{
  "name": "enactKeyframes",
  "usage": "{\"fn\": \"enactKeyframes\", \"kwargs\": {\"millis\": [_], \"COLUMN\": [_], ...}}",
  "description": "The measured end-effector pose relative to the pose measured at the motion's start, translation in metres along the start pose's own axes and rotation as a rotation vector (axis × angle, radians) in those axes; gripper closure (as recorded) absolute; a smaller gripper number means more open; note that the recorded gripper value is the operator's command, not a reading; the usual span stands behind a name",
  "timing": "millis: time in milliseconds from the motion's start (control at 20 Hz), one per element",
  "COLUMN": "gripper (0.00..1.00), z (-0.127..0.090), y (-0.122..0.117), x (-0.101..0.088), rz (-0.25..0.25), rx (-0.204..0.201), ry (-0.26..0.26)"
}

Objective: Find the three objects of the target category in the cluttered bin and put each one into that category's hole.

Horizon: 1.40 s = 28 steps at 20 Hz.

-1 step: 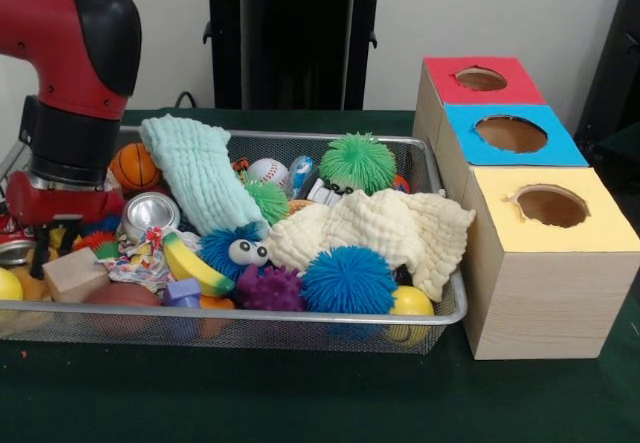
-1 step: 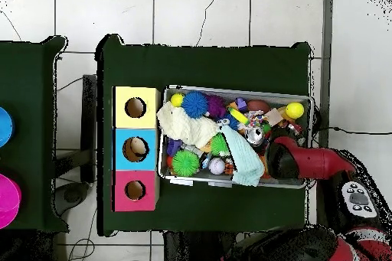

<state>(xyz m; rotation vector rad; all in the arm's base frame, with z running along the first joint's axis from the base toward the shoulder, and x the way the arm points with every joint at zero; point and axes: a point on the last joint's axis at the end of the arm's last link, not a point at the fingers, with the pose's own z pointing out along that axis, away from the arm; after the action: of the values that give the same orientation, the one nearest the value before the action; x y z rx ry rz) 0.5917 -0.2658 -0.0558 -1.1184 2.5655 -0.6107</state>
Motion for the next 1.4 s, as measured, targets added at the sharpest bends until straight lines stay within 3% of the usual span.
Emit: {"fn": "enactKeyframes", "kwargs": {"millis": [250, 500, 700, 800, 850, 1000, 1050, 1150, 1250, 1350, 1400], "gripper": [1.00, 1.00, 1.00, 1.00, 1.00, 1.00, 1.00, 1.00, 1.00, 1.00, 1.00], "z": [-0.038, -0.099, -0.130, -0.142, -0.148, -0.155, -0.157, -0.160, -0.165, -0.169, -0.175], "y": [-0.009, -0.029, -0.043, -0.049, -0.052, -0.048, -0.042, -0.031, -0.010, 0.004, 0.017], "x": [-0.007, -0.024, -0.022, -0.012, 0.000, 0.023, 0.032, 0.040, 0.043, 0.039, 0.031], "rz": [-0.032, -0.066, -0.029, 0.034, 0.106, 0.252, 0.313, 0.386, 0.469, 0.502, 0.526], "rx": [0.065, 0.175, 0.200, 0.189, 0.163, 0.078, 0.030, -0.041, -0.149, -0.207, -0.259], "ry": [-0.028, -0.087, -0.104, -0.105, -0.095, -0.053, -0.030, 0.002, 0.043, 0.061, 0.073]}}
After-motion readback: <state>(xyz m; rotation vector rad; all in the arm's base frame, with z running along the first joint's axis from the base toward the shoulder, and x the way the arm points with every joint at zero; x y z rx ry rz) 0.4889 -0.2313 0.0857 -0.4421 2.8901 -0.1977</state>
